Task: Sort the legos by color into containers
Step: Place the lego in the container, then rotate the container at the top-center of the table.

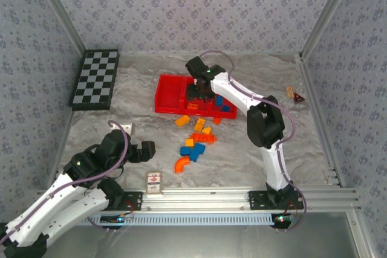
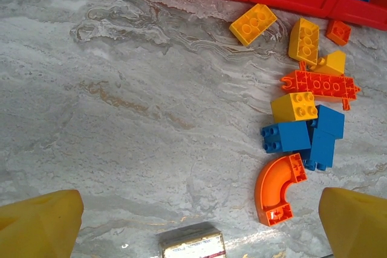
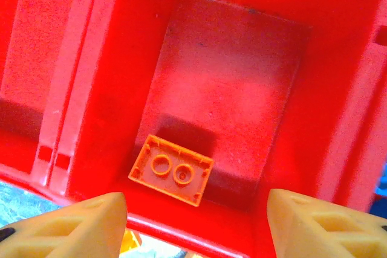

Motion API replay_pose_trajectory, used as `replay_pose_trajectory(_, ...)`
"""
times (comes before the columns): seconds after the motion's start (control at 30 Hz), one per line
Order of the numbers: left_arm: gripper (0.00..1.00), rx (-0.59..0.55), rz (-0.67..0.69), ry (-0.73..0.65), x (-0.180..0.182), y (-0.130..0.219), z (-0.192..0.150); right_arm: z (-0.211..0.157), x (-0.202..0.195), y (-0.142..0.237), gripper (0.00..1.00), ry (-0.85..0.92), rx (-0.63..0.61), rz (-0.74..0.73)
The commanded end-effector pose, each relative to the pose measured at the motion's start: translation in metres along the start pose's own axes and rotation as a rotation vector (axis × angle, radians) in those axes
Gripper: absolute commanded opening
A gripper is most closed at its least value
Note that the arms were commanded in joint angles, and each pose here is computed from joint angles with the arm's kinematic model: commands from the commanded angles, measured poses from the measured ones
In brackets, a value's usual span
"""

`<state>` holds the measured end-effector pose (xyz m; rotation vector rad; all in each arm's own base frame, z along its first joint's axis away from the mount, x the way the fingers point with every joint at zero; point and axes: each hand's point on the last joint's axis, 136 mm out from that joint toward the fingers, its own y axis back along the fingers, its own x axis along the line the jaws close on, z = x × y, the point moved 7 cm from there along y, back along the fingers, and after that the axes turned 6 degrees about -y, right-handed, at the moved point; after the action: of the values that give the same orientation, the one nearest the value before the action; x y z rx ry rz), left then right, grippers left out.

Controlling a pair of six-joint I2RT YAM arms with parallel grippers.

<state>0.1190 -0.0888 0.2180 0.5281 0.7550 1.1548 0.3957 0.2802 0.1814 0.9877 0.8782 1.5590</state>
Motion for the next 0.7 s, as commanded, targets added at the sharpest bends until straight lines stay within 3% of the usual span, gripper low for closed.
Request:
replay_pose_trajectory(0.0,1.0,-0.026,-0.002,0.013,-0.002,0.005,0.006,-0.002,-0.003,0.033,0.65,-0.008,-0.052,-0.009)
replay_pose_trajectory(0.23,1.0,-0.026,-0.002,0.011,-0.002,0.005,0.006,-0.042,-0.014,0.056,0.67,-0.001,-0.059,0.039)
replay_pose_trajectory(0.4,1.0,-0.028,-0.007,0.007,-0.003,0.006,0.005,-0.083,-0.029,0.061,0.73,0.146,-0.015,0.106)
replay_pose_trajectory(0.67,1.0,-0.029,-0.004,0.004,-0.003,0.006,0.005,-0.12,-0.041,0.061,0.74,0.39,0.044,0.063)
